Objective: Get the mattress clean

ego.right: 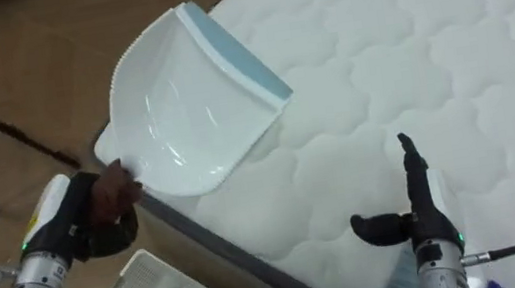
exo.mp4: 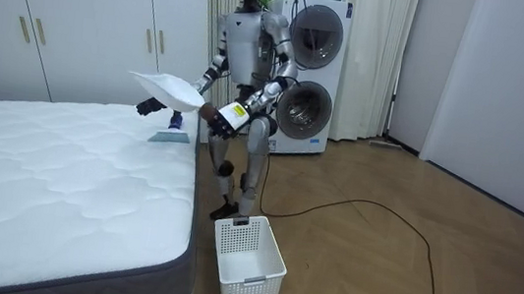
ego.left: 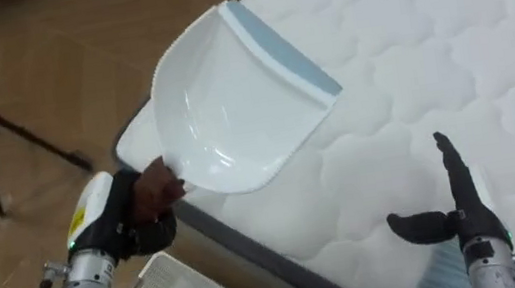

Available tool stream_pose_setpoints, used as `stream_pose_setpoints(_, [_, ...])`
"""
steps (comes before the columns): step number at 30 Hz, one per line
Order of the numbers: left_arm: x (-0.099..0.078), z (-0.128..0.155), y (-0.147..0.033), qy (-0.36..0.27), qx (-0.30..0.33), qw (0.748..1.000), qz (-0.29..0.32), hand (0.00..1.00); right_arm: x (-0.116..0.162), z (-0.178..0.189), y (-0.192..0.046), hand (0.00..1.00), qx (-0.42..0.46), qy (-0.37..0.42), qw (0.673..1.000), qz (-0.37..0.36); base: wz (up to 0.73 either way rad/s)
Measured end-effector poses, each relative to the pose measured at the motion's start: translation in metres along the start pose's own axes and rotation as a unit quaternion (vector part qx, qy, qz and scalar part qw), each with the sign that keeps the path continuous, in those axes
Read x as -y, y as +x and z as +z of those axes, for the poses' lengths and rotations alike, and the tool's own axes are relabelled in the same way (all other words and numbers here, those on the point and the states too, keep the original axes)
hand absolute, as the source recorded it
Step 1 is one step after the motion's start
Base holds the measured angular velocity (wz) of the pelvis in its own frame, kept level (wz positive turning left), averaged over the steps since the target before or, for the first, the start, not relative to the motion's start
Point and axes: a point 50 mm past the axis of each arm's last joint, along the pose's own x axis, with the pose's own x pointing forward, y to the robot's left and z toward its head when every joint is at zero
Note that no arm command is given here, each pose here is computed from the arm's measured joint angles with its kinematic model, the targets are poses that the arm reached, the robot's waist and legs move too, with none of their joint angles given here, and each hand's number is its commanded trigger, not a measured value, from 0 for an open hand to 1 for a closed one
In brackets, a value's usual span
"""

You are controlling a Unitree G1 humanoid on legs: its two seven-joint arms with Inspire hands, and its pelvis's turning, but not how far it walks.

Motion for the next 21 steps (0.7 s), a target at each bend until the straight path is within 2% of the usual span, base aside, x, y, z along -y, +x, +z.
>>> stream_pose_setpoints(5, [0.021, -0.015, -0.021, -0.021, -0.035, 0.999, -0.024, 1.0, 0.001, 0.003, -0.005, 0.0, 0.015, -0.007, 0.999, 0.031, -1.3])
stream_pose_setpoints(8, [0.023, -0.018, -0.025, -0.027, -0.041, 0.999, -0.024, 1.0, 0.001, 0.001, -0.005, 0.0, 0.012, -0.008, 0.998, 0.054, -1.17])
stream_pose_setpoints(11, [0.023, -0.017, -0.026, -0.033, -0.033, 0.999, -0.02, 1.0, 0.007, 0.001, -0.004, 0.0, 0.012, -0.005, 0.999, 0.045, -0.79])
stream_pose_setpoints(21, [0.026, -0.021, -0.029, -0.043, -0.039, 0.998, -0.019, 1.0, 0.01, 0.007, -0.001, 0.0, 0.027, -0.019, 0.999, 0.033, -0.39])
